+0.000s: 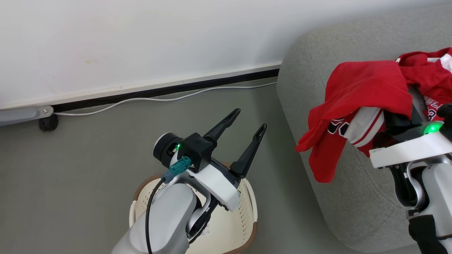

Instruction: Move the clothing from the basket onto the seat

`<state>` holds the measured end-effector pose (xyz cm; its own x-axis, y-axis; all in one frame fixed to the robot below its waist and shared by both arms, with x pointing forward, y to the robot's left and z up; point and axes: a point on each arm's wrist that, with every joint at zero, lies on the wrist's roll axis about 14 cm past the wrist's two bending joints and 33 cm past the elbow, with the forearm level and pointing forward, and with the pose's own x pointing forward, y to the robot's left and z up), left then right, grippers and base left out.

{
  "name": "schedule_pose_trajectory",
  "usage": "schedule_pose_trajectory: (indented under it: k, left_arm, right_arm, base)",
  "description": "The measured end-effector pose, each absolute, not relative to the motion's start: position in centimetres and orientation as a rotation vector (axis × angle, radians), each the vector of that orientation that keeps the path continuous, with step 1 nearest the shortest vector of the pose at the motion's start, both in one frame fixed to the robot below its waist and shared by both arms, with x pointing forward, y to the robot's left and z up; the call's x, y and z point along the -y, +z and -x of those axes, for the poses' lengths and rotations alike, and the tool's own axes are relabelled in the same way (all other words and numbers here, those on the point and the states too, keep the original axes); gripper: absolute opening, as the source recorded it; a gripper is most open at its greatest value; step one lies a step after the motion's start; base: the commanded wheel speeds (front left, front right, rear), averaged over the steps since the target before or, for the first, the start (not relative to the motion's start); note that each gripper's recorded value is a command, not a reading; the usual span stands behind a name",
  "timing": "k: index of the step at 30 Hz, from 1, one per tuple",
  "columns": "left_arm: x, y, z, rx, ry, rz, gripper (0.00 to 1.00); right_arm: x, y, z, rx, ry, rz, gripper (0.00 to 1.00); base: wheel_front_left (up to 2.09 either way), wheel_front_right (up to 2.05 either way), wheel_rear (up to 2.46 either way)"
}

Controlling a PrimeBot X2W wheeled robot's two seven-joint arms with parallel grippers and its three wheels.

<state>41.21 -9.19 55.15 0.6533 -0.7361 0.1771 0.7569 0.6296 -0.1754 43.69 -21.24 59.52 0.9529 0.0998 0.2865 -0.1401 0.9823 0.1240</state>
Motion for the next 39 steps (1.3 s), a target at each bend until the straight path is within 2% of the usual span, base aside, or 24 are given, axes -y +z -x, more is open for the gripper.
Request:
schedule_pose_trajectory:
  k: [14, 30, 39]
  left_arm:
    - [14.7, 54.2, -39.0, 0.050, -1.027, 0.262, 1.00]
    - [20.0, 54.2, -36.1, 0.030, -1.195, 0.297, 1.00]
    - [20.8, 51.8, -36.2, -0.026, -1.230, 0.320, 1.00]
  right_arm:
    - [29.5, 61.3, -38.6, 0.342, -0.114, -0.104, 0.00]
    - [37.1, 62.3, -30.5, 0.370, -0.371, -0.039, 0.00]
    - [41.2, 64.1, -30.4, 0.366, -0.459, 0.068, 0.00]
  base:
    - [0.00, 0.00, 0.00]
    - [0.00, 0.00, 0.00]
    - [0.00, 0.00, 0.00]
